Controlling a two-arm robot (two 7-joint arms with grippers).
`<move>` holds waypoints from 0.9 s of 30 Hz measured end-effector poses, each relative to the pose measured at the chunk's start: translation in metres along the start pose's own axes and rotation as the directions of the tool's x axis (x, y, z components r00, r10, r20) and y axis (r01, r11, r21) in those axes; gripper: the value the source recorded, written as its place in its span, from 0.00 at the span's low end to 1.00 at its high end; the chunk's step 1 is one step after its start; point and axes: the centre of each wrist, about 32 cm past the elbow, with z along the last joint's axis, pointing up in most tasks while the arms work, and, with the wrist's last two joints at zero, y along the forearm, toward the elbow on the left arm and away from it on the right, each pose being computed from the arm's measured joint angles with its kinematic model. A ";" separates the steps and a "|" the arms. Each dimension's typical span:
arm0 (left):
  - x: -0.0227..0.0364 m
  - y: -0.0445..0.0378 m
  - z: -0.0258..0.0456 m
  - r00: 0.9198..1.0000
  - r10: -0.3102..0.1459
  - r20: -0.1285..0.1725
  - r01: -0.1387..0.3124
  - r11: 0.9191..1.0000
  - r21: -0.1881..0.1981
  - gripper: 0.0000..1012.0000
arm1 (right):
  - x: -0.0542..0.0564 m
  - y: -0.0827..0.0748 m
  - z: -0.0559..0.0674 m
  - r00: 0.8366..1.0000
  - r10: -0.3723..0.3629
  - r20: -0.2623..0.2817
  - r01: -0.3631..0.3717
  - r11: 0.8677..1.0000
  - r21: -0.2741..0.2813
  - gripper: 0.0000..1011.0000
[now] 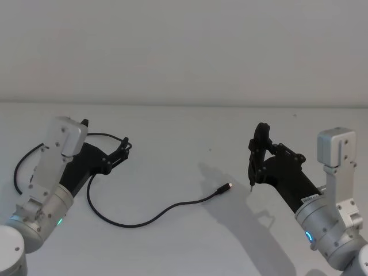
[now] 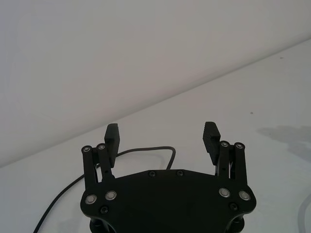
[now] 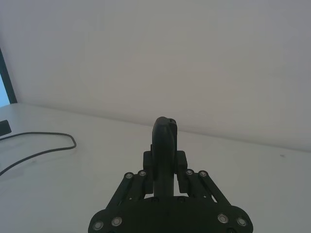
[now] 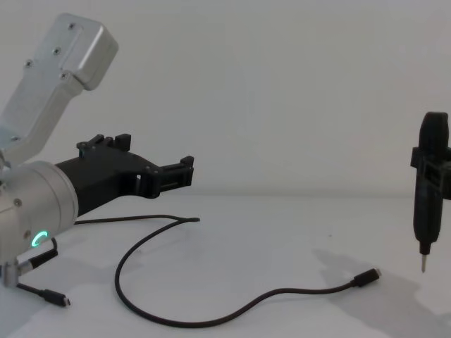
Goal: Pick up the data cable with the one hand.
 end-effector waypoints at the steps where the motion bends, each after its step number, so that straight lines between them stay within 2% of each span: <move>1: 0.0000 0.0000 0.0000 1.000 0.000 0.000 0.000 1.000 0.000 0.99 | 0.000 0.000 0.000 1.000 0.000 0.000 0.000 1.000 0.000 0.27; 27: 0.0000 0.0000 0.0000 1.000 0.000 0.000 0.000 1.000 0.000 0.99 | 0.000 0.000 0.000 1.000 0.000 0.000 0.000 1.000 0.000 0.27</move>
